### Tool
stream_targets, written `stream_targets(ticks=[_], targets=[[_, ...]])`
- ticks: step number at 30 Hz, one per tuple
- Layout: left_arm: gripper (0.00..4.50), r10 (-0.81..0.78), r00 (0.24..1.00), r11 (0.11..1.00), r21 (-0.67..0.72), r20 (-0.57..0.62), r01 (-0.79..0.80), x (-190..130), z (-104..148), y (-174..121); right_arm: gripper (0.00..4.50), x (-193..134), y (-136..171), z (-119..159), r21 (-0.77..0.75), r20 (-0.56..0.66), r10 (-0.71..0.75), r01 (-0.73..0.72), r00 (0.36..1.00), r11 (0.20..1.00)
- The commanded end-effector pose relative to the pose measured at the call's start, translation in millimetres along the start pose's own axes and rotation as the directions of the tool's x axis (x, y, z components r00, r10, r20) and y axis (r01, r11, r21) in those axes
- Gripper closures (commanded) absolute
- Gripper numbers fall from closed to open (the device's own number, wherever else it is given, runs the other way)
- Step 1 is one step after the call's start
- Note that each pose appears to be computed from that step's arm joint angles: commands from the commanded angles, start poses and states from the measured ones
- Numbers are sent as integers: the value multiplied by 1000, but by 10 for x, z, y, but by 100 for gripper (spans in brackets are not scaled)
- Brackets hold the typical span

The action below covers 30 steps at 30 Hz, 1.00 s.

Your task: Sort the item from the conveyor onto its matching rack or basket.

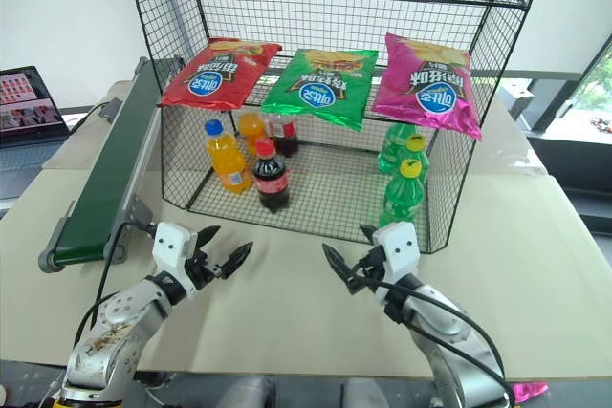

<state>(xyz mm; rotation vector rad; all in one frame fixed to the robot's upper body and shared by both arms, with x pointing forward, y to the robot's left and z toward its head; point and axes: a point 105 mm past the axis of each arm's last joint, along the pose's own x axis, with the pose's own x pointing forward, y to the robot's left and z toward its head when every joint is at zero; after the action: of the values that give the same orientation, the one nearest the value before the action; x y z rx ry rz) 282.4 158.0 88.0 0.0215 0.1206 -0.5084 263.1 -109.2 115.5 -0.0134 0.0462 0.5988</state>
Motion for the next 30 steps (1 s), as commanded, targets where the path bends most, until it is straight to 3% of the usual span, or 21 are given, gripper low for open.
stream_targets(ticks=[1, 6, 30], targets=[[0, 24, 999, 998, 54, 24, -26, 0, 132, 47, 2, -22, 31, 157, -36, 62, 21, -19, 998, 999], [0, 97, 995, 990, 98, 25, -99, -11, 104, 115, 2, -14, 41, 163, -44, 63, 42, -40, 997, 998], [0, -12, 999, 999, 50, 34, 10, -38, 188, 21, 2, 11, 66, 172, -41, 65, 49, -46, 997, 998]])
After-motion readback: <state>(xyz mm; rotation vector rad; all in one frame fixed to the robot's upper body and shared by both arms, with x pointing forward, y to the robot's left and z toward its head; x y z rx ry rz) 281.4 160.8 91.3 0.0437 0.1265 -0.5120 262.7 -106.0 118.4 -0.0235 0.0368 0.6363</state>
